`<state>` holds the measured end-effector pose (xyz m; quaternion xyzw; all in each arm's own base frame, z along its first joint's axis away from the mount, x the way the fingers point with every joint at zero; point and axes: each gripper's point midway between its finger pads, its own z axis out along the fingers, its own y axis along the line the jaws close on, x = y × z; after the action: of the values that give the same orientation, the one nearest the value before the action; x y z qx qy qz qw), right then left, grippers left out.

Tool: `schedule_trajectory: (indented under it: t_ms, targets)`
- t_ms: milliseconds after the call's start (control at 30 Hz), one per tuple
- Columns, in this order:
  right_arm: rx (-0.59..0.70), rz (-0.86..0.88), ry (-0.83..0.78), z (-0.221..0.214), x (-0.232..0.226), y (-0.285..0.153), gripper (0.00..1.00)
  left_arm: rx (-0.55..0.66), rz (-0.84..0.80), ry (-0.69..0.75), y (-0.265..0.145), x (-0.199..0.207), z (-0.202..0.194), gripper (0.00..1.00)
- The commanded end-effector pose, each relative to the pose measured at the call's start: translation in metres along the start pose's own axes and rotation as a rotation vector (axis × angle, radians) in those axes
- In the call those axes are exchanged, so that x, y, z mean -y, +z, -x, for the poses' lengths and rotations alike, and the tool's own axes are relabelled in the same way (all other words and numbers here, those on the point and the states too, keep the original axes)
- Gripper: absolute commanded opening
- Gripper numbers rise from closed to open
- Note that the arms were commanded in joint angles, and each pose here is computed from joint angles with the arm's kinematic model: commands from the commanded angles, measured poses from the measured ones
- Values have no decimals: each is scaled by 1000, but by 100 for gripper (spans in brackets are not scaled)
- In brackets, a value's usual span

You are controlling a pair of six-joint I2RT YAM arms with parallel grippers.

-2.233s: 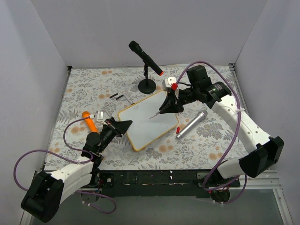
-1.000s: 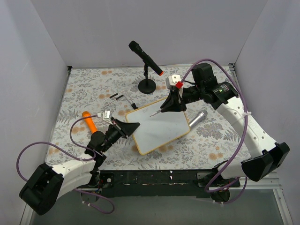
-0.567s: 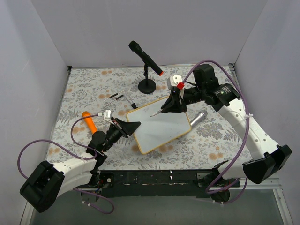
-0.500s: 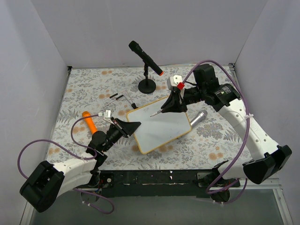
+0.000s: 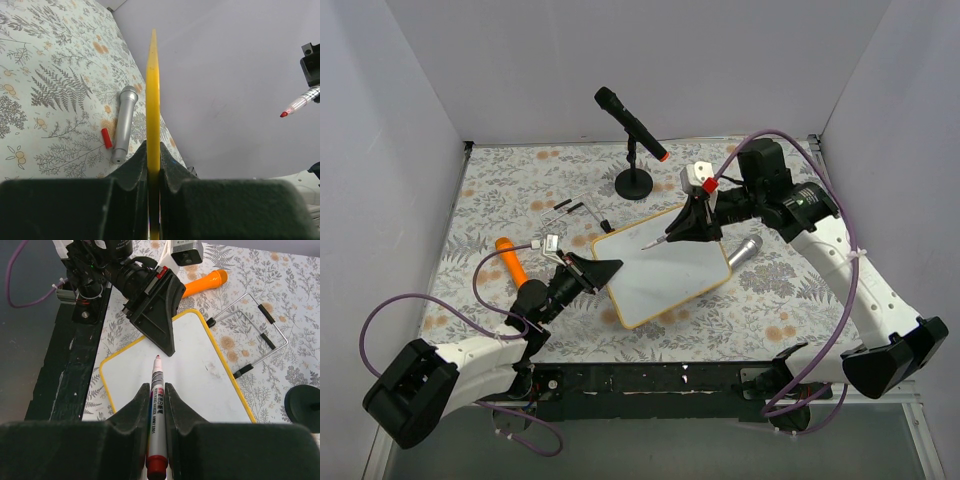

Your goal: Write a sentence on the whiteboard

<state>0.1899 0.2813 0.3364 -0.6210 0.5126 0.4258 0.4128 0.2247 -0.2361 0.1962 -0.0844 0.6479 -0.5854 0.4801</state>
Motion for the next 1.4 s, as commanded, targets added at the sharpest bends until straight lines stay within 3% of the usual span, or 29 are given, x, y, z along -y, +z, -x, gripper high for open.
schedule_trajectory:
  t_ms: [0, 1367]
  targets:
    - [30, -17, -35, 11, -2, -7, 1, 113, -164, -9, 10, 52, 33, 0]
    - [50, -42, -31, 11, 2, -18, 1, 99, -182, -22, 18, 63, 26, 0]
